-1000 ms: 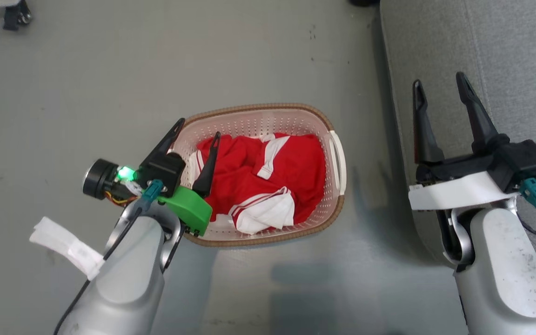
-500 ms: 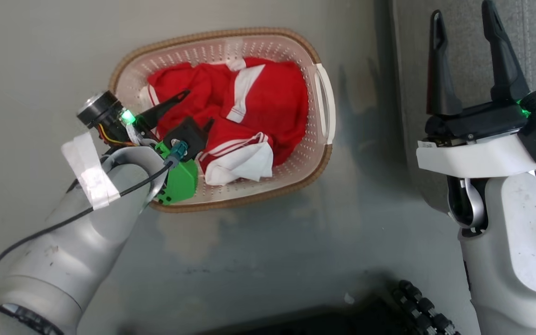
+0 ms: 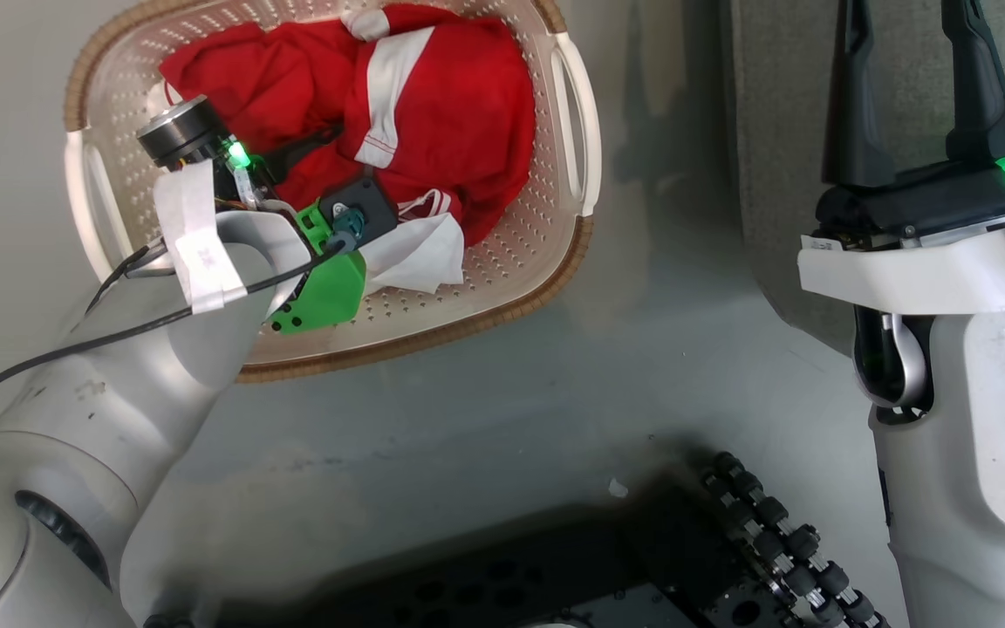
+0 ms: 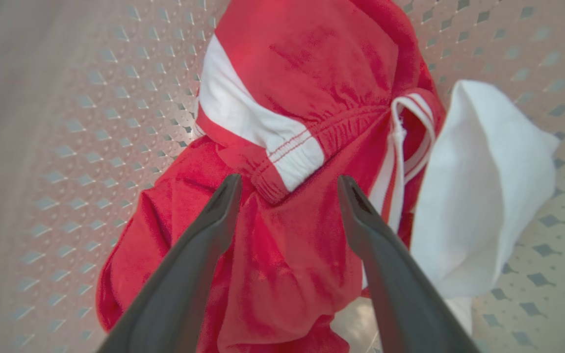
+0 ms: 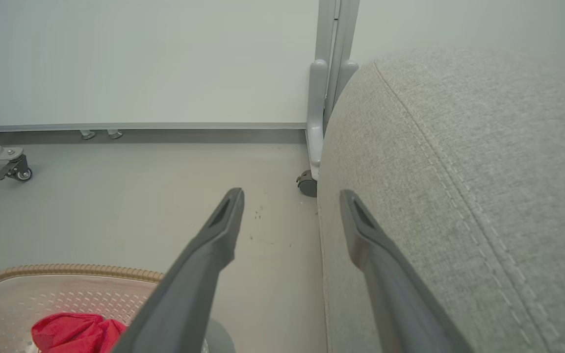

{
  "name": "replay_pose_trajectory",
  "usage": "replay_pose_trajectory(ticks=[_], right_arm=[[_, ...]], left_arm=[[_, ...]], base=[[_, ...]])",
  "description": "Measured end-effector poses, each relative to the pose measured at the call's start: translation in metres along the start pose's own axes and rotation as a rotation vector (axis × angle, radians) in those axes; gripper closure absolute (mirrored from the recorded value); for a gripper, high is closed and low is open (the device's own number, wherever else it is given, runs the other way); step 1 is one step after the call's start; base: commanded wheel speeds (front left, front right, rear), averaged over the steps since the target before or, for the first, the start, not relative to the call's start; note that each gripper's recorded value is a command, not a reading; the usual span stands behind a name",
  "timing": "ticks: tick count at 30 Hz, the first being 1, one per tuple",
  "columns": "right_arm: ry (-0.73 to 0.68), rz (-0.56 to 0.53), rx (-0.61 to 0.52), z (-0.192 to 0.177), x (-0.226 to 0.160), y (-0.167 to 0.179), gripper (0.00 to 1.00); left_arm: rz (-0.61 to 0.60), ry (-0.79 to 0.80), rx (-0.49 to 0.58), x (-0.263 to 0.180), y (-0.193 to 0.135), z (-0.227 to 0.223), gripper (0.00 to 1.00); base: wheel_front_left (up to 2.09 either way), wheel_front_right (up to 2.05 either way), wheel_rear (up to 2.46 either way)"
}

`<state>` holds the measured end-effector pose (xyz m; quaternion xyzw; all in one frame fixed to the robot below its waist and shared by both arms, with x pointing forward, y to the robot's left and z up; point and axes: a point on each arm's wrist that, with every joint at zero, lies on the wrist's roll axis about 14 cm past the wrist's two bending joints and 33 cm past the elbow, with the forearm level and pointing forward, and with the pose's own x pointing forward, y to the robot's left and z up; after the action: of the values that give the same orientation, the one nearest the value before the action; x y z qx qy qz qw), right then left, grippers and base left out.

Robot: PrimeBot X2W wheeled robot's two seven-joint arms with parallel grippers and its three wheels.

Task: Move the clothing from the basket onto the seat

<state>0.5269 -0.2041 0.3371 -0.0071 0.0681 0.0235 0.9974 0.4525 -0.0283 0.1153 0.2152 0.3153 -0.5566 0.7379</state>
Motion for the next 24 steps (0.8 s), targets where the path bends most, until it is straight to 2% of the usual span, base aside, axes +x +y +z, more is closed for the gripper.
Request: replay_pose_trajectory(ticks=[4, 11, 12, 14, 15, 24], right_arm=[[0.032, 0.0, 0.004, -0.015, -0.001, -0.001, 0.0], [0.045, -0.01, 0.006, -0.02, -0.002, -0.005, 0.0], [0.046, -0.011, 0.005, -0.02, -0.003, -0.006, 0.0], [0.045, -0.015, 0.005, -0.02, -0.002, -0.007, 0.0], [0.044, -0.016, 0.006, -0.019, -0.002, -0.008, 0.0], [0.033, -0.027, 0.007, -0.013, -0.002, -0.012, 0.0]], left_arm=[[0.004, 0.082, -0.061, 0.009, 0.002, -0.022, 0.0], [-0.006, 0.159, -0.106, 0.017, -0.002, -0.038, 0.0], [-0.011, 0.165, -0.108, 0.018, -0.003, -0.038, 0.03], [-0.019, 0.166, -0.107, 0.02, -0.005, -0.037, 0.78], [-0.022, 0.174, -0.106, 0.021, -0.005, -0.039, 1.0], [-0.004, 0.169, -0.127, 0.018, 0.003, -0.034, 1.0]], base=[[0.0, 0.0, 0.0], [0.0, 0.0, 0.0], [0.0, 0.0, 0.0], [0.0, 0.0, 0.0], [0.0, 0.0, 0.0], [0.0, 0.0, 0.0]])
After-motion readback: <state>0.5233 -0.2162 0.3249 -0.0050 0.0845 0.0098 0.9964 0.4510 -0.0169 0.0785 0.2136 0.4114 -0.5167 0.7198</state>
